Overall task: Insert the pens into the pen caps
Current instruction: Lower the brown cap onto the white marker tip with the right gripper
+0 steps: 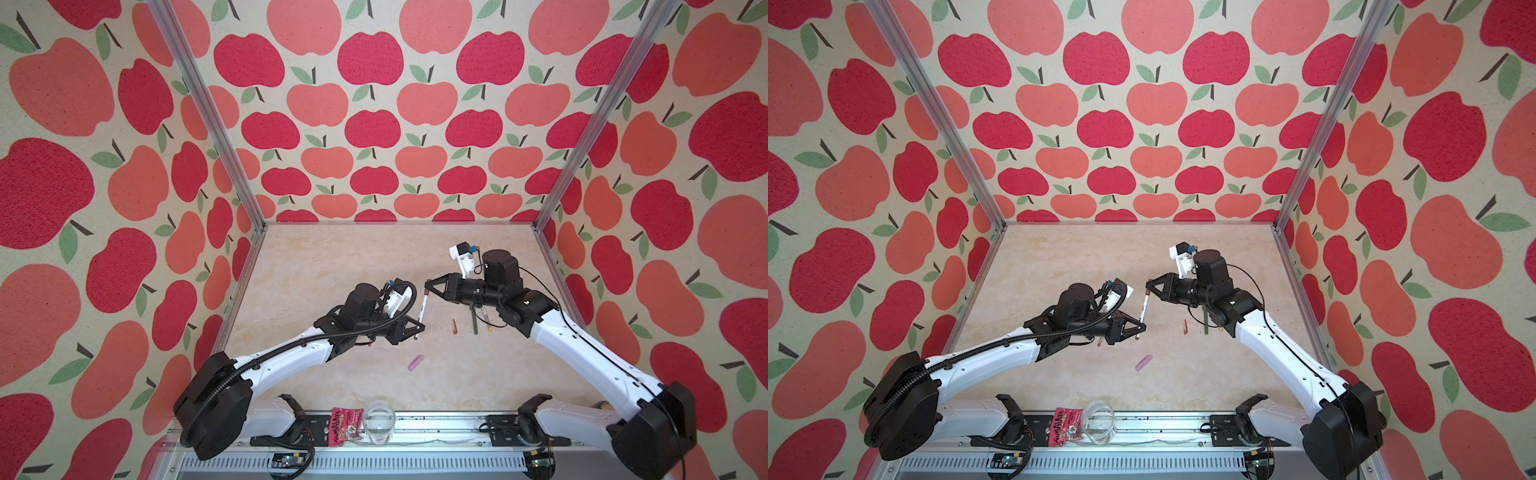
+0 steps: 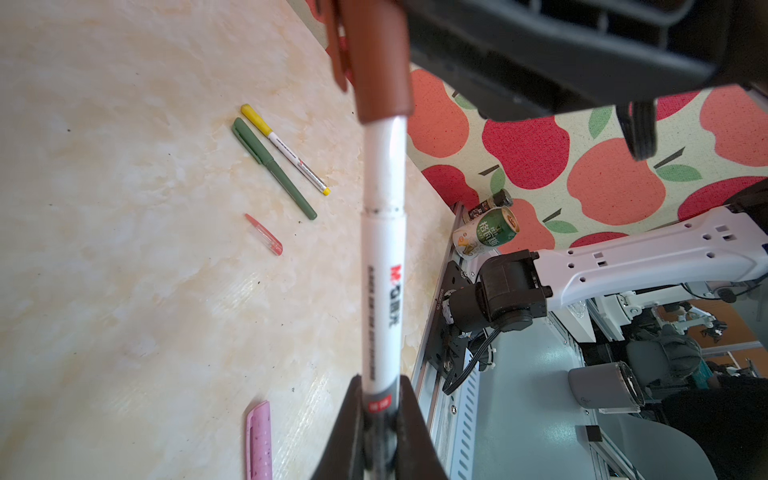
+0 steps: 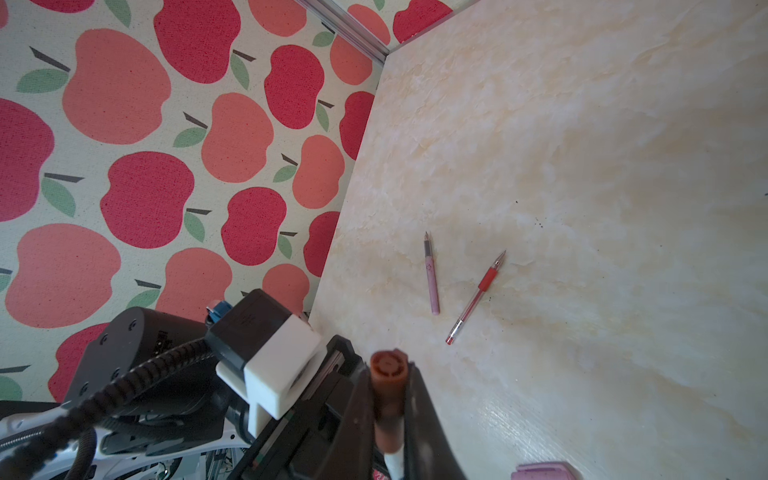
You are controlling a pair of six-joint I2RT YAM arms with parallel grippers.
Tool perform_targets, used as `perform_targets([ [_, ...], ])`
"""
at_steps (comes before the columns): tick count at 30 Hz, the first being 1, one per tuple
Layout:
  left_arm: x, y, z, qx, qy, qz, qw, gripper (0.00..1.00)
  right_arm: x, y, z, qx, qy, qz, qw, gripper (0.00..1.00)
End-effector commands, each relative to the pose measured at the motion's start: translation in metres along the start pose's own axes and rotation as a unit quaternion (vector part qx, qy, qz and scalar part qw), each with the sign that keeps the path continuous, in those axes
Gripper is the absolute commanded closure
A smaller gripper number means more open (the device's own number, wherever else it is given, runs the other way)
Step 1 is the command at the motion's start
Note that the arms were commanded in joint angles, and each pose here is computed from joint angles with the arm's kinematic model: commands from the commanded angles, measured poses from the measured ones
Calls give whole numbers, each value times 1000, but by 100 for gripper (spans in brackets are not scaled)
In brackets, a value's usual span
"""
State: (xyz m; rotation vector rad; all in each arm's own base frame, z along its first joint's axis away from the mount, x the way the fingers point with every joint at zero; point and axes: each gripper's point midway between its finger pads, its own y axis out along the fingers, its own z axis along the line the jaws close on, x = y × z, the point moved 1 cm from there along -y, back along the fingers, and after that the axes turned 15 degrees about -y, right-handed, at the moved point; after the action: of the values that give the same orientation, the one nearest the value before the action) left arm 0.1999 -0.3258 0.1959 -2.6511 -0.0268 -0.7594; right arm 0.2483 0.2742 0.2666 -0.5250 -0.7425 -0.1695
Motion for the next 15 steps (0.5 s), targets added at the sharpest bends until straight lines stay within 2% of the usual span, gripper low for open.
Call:
perform_targets([
  [1,20,-6,-7,4,11,-40,999,100,-13,-4,14,26,-8,20,999,97],
  [15,47,-17,-20,-4,34,-84,996,100,-47,3,14,24,-13,75,997,97],
])
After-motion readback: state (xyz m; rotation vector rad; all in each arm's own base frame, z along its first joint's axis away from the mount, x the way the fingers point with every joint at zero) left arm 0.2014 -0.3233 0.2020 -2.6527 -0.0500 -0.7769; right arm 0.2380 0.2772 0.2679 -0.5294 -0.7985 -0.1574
